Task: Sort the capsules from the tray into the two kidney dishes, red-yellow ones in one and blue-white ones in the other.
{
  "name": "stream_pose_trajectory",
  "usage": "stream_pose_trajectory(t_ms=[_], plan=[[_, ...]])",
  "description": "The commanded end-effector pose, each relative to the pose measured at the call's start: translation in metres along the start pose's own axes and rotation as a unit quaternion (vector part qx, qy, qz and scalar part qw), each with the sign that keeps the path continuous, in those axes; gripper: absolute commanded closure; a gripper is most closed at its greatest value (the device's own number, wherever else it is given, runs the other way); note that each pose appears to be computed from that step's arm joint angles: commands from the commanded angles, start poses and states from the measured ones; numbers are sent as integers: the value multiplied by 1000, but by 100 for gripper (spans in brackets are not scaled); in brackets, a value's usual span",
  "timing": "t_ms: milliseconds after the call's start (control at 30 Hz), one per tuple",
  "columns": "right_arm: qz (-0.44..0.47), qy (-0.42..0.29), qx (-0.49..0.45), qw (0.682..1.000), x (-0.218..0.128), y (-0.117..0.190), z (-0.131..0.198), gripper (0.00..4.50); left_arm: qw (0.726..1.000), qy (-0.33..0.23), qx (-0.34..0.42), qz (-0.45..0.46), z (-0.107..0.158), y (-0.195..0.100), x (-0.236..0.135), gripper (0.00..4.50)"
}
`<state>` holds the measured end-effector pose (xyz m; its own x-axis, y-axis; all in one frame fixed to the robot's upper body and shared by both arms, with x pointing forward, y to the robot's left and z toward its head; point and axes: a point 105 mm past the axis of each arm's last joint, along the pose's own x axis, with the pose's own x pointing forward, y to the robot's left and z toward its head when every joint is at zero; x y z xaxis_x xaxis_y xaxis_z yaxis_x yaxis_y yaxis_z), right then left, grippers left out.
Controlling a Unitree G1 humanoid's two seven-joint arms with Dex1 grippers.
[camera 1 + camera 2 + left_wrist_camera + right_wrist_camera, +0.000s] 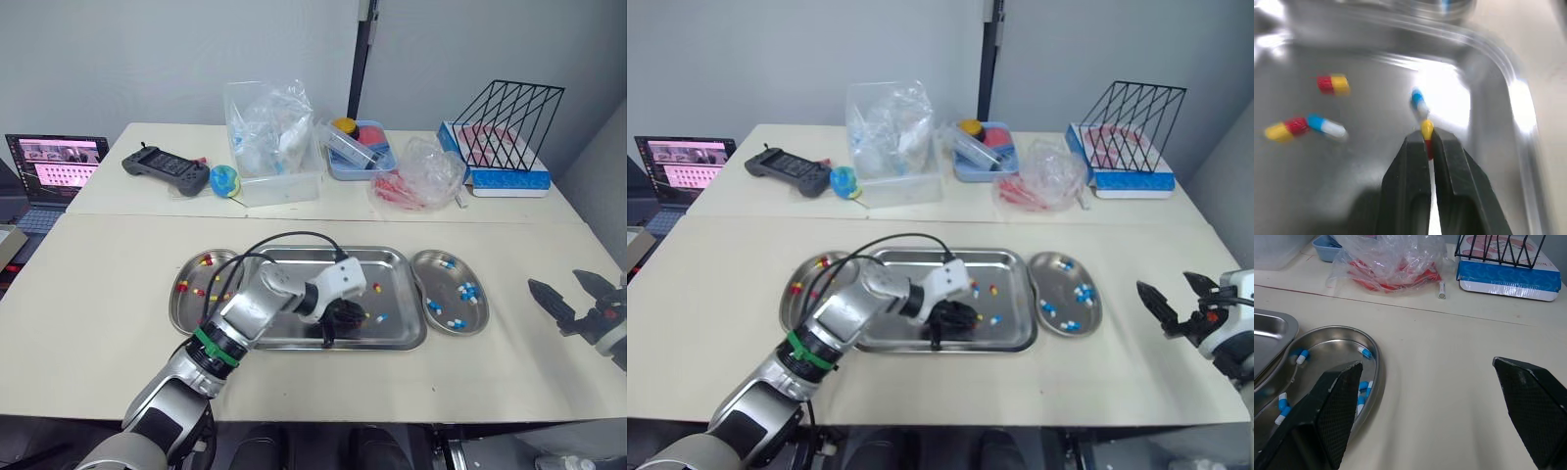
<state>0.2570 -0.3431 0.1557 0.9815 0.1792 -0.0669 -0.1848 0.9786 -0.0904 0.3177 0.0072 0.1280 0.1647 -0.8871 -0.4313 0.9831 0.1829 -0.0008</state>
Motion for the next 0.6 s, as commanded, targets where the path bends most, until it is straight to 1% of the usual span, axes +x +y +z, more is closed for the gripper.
stream_pose_trajectory(t_ms=[33,167,233,267,333,400,500,600], plan=[[12,-29,-1,1000,-2,-3,17,0,997,-61,10,37,34,19,-49,443],[40,-26,2,999,1,1,20,0,992,-100,19,68,32,31,-107,443],[51,-24,3,998,3,3,21,0,991,-105,20,79,27,34,-128,443],[55,-24,3,998,4,3,21,0,991,-96,22,89,21,36,-137,443],[70,-20,5,997,7,4,23,0,988,-51,13,143,-6,48,-170,443],[85,-14,8,996,11,4,24,0,982,-57,-23,178,-26,52,-201,443],[104,-2,9,994,15,6,22,0,980,-25,-32,194,-52,49,-214,443],[113,0,11,994,17,7,23,0,975,-7,-30,220,-64,52,-220,443]])
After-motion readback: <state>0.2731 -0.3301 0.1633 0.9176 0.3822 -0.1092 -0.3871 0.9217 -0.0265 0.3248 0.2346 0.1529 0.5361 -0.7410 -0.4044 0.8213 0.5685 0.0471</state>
